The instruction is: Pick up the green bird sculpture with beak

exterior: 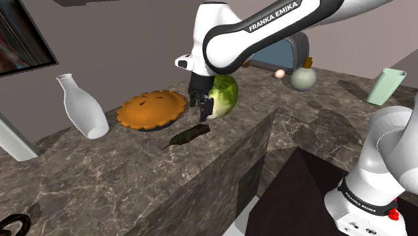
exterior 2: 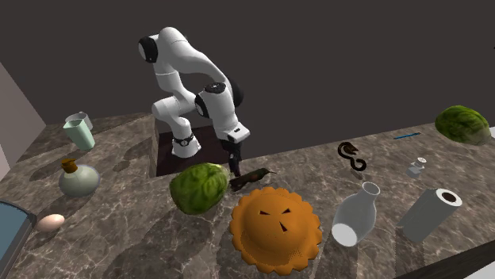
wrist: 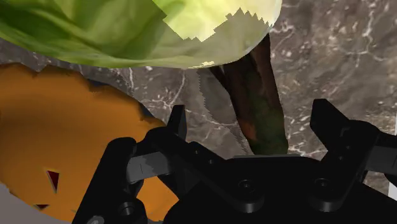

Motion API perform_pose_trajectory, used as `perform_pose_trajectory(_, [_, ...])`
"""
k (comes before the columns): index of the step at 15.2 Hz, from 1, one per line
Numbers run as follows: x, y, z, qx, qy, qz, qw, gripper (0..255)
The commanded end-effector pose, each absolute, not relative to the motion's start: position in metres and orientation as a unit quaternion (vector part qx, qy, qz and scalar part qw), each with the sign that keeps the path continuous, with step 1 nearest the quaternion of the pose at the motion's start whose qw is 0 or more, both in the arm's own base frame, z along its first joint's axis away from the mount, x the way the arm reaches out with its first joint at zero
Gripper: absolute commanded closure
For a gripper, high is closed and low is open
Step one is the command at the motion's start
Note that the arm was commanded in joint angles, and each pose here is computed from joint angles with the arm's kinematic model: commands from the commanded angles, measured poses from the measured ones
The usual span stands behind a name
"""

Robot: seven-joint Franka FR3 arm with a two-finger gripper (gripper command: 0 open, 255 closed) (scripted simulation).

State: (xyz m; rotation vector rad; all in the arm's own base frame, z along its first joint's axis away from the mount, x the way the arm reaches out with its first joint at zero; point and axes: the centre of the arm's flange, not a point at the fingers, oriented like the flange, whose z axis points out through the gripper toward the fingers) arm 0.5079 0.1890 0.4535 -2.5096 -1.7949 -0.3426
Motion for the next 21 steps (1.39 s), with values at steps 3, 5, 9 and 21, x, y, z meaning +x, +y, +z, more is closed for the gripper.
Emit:
perform_pose_trajectory(3, [0.515,0.231,0.43,-0.757,-0.644,-0.109,0.028,0])
perform_pose_trajectory(5, [0.515,0.243,0.424,-0.742,-0.66,-0.111,0.03,0])
perform_pose_trajectory(9, [0.515,0.243,0.403,-0.742,-0.66,-0.111,0.03,0])
perform_pose_trajectory(21, [0.516,0.242,0.384,-0.742,-0.66,-0.111,0.03,255])
